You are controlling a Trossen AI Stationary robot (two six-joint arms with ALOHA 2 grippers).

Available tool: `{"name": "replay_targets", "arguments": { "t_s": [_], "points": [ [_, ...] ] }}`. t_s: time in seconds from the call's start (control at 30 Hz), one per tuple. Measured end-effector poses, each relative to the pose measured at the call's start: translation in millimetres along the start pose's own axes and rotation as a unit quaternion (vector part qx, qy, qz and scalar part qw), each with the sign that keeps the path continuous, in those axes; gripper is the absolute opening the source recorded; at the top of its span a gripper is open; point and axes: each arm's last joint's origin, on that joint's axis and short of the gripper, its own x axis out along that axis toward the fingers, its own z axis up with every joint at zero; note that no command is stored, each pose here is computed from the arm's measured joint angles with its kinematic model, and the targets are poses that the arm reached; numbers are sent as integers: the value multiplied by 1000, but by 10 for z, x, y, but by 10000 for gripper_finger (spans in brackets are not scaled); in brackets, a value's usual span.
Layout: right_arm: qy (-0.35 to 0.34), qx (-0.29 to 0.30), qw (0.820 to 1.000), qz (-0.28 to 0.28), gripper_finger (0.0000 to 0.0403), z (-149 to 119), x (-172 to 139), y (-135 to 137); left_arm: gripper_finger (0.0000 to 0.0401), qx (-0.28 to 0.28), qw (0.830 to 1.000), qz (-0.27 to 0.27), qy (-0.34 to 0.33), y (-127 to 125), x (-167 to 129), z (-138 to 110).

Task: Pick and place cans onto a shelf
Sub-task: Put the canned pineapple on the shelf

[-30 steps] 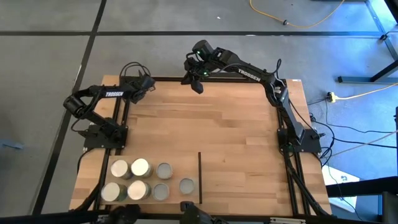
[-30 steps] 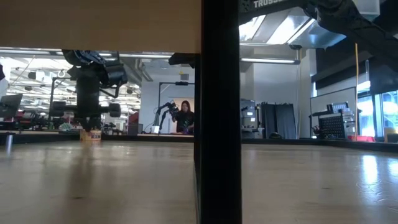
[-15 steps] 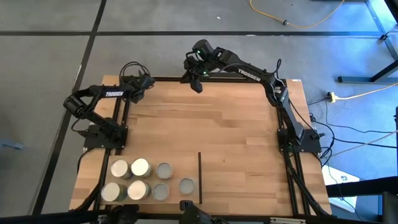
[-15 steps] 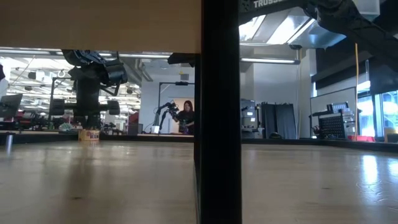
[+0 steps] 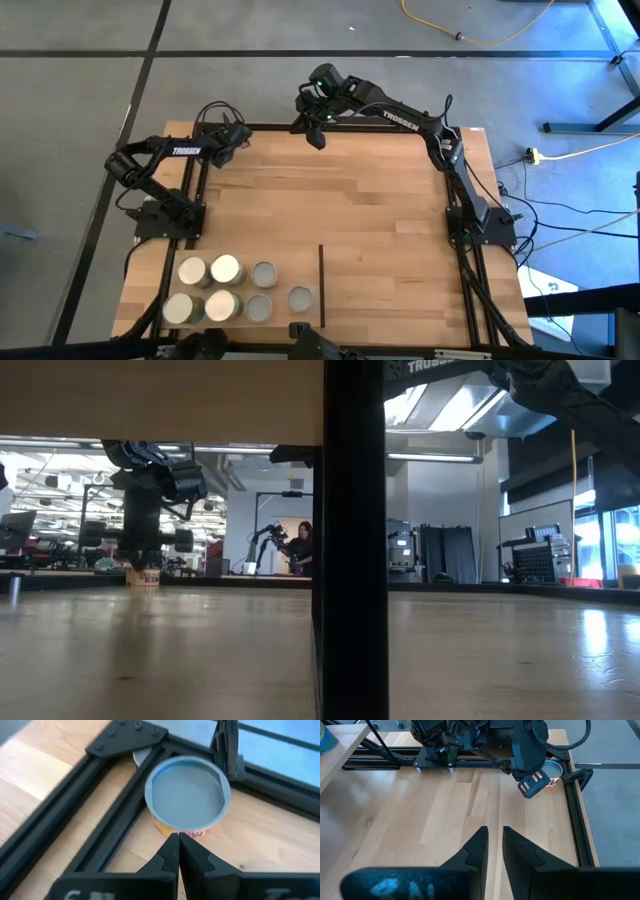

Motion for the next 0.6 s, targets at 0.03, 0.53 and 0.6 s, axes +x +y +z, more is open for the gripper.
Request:
{"name": "replay_targets", "arguments": {
  "t_s": [0.03,0.53,0.6],
  "points": [
    [0,0,1000,0,59,0,0,0,0,0,1000,-4,8,0,2,-3],
    [0,0,1000,0,59,0,0,0,0,31,998,-22,46,-6,-11,-44],
    [0,2,1000,0,59,0,0,0,0,29,999,-13,33,0,-9,-34]
  ]
}}
